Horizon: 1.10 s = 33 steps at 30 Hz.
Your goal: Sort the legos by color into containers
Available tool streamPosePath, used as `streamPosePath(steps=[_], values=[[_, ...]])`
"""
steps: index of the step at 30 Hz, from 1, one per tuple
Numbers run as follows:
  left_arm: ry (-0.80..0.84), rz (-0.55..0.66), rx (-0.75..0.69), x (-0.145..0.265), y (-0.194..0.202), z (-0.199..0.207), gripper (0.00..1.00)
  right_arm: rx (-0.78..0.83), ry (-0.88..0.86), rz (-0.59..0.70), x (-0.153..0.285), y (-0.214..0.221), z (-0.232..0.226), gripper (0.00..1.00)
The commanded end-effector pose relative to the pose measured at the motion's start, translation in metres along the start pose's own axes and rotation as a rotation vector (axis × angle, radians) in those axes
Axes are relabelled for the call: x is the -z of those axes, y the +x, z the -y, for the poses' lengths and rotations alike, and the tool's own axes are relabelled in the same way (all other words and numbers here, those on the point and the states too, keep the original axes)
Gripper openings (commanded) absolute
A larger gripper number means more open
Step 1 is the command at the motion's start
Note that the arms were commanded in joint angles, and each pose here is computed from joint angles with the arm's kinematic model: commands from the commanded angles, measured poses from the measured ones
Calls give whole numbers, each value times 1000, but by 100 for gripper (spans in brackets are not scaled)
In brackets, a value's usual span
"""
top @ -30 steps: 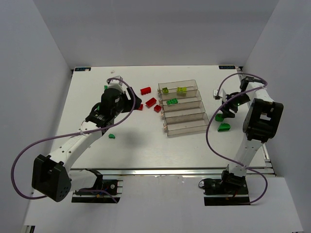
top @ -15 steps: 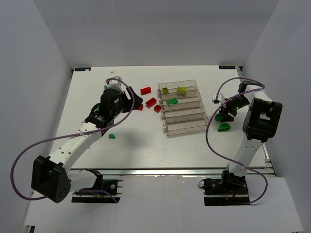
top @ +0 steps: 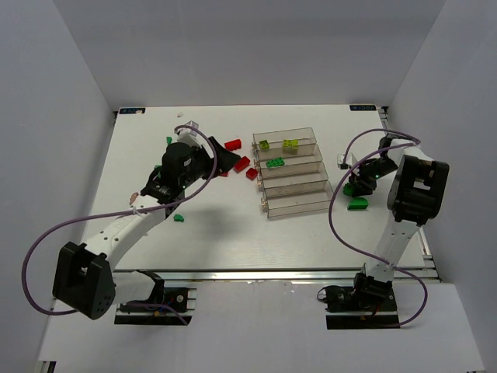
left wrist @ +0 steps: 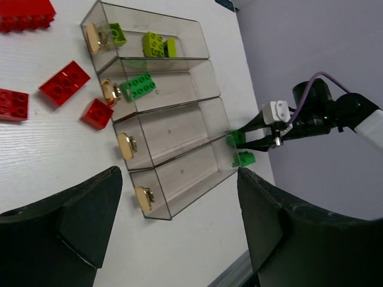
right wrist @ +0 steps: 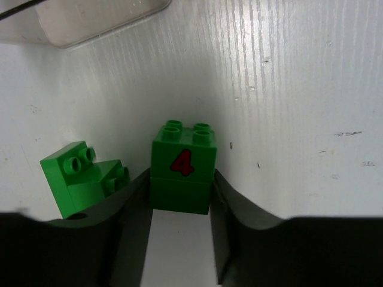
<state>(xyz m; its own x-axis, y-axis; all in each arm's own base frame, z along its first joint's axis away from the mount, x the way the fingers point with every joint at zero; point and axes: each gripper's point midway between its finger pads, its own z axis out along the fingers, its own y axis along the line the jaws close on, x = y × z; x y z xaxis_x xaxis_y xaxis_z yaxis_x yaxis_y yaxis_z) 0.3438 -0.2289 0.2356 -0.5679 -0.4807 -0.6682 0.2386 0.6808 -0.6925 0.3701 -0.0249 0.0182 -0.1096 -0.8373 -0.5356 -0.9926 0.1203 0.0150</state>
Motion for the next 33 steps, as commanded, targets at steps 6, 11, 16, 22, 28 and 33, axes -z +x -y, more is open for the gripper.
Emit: streamPosePath(steps=[6,11,16,22,28,33], values=[[201,-109,119,-11,12,39,90,-31,14,37,11,-12,-7,16],[266,-169,156,-21,24,50,91,1,139,166,56,-69,3,6],[344,-231,170,-31,37,67,91,-71,140,384,88,-149,-11,0],[419,-289,173,-52,44,86,91,-42,32,567,74,-250,-66,0],[473,-327,188,-64,48,102,91,50,-8,618,59,-313,-106,0],[489,-356,188,-63,60,108,90,89,-42,570,40,-331,-117,0]])
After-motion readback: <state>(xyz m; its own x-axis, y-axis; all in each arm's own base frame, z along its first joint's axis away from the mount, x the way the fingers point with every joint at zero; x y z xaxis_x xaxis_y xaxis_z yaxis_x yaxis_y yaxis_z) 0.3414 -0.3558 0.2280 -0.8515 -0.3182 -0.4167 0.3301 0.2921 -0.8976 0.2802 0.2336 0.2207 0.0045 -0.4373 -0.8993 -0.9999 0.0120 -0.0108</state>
